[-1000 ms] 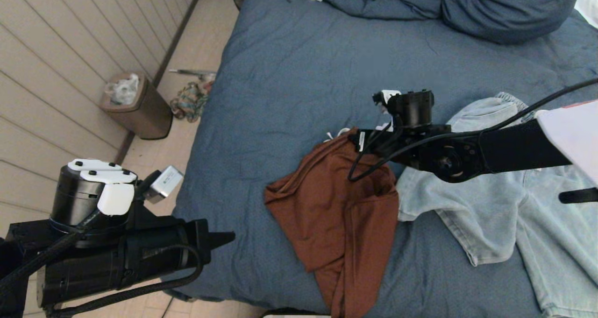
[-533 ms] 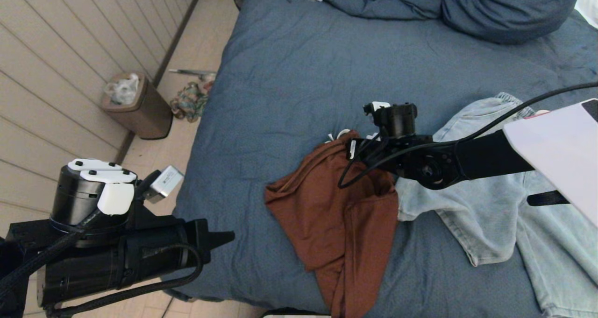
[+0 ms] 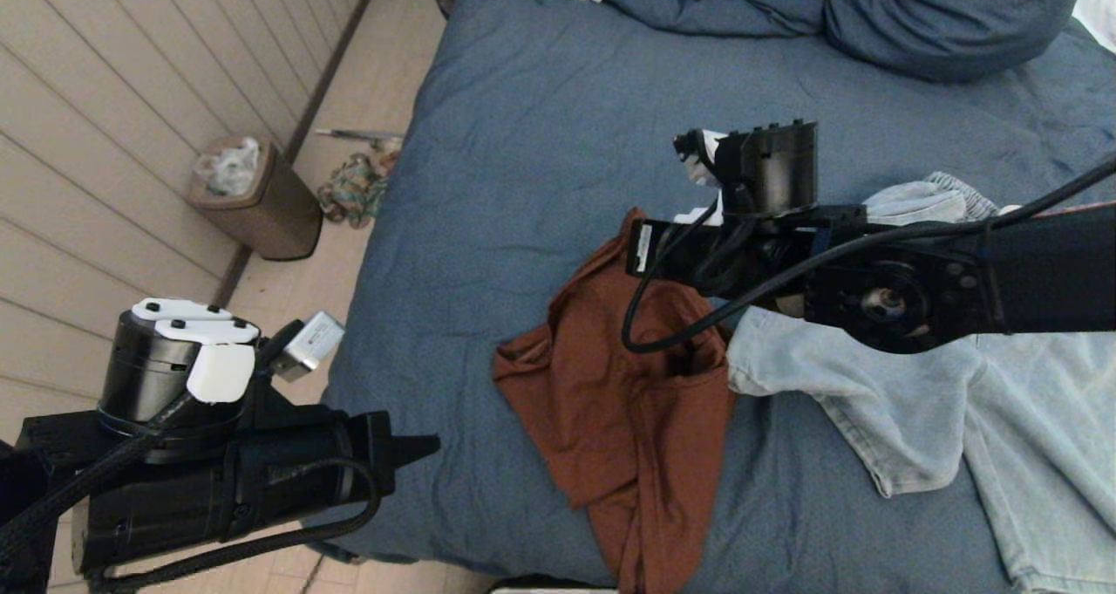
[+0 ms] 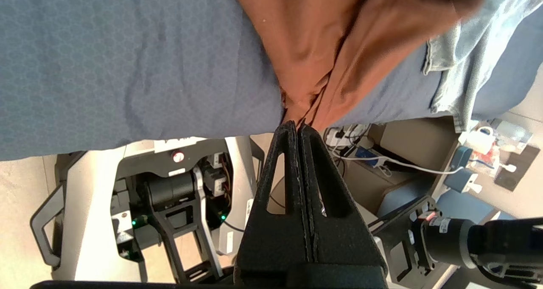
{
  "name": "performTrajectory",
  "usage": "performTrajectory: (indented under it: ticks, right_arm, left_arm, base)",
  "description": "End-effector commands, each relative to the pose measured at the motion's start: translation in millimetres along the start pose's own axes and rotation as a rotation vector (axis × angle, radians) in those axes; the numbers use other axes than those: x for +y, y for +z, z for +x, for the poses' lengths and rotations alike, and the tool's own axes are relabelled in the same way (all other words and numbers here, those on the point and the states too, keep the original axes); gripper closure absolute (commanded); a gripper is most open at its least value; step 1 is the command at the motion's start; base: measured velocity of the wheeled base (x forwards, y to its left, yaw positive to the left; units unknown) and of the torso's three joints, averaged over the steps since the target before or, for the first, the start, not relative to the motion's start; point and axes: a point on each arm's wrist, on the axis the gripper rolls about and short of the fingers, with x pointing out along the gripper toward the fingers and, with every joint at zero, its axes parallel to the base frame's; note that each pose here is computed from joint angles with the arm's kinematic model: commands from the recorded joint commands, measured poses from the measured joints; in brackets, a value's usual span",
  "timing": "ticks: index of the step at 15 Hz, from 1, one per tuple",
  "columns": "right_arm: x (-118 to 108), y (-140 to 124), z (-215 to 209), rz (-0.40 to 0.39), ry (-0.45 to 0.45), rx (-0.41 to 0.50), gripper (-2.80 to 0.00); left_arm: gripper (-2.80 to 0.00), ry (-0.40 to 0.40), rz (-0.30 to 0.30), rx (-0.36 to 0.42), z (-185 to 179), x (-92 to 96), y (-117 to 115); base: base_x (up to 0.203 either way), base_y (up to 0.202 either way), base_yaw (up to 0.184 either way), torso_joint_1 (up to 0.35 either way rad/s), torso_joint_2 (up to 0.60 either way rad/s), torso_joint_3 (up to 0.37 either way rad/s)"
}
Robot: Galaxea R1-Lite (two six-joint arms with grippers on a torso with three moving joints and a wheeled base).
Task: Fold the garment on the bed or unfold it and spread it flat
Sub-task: Unford the brown shorts
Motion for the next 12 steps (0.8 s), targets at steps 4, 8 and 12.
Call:
performTrajectory:
  ticks: [4,8,12]
  right_arm:
    - [58.2,2.2,-54.2,0.064,0.182,0.061,0.0]
    - [58.4,21.0,-72.2,0.104,0.206,0.007,0.0]
    - [51.9,31.8,-105.7,0.078,0.215,0.022,0.0]
  left_arm:
    - [0.0,-0.007,-0.005,-0.015,-2.8,-1.3,1.5]
    - [0.0,-0.023,-0.004,-0.04,-10.2,-4.3,3.3]
    - [0.0,-0.02,-0.005,-0.037,-9.1,-3.9,3.0]
  base:
    - [0.0,0.0,0.0,0.0,0.0,0.0]
    - [0.0,0.0,0.0,0.0,0.0,0.0]
    - [0.0,0.0,0.0,0.0,0.0,0.0]
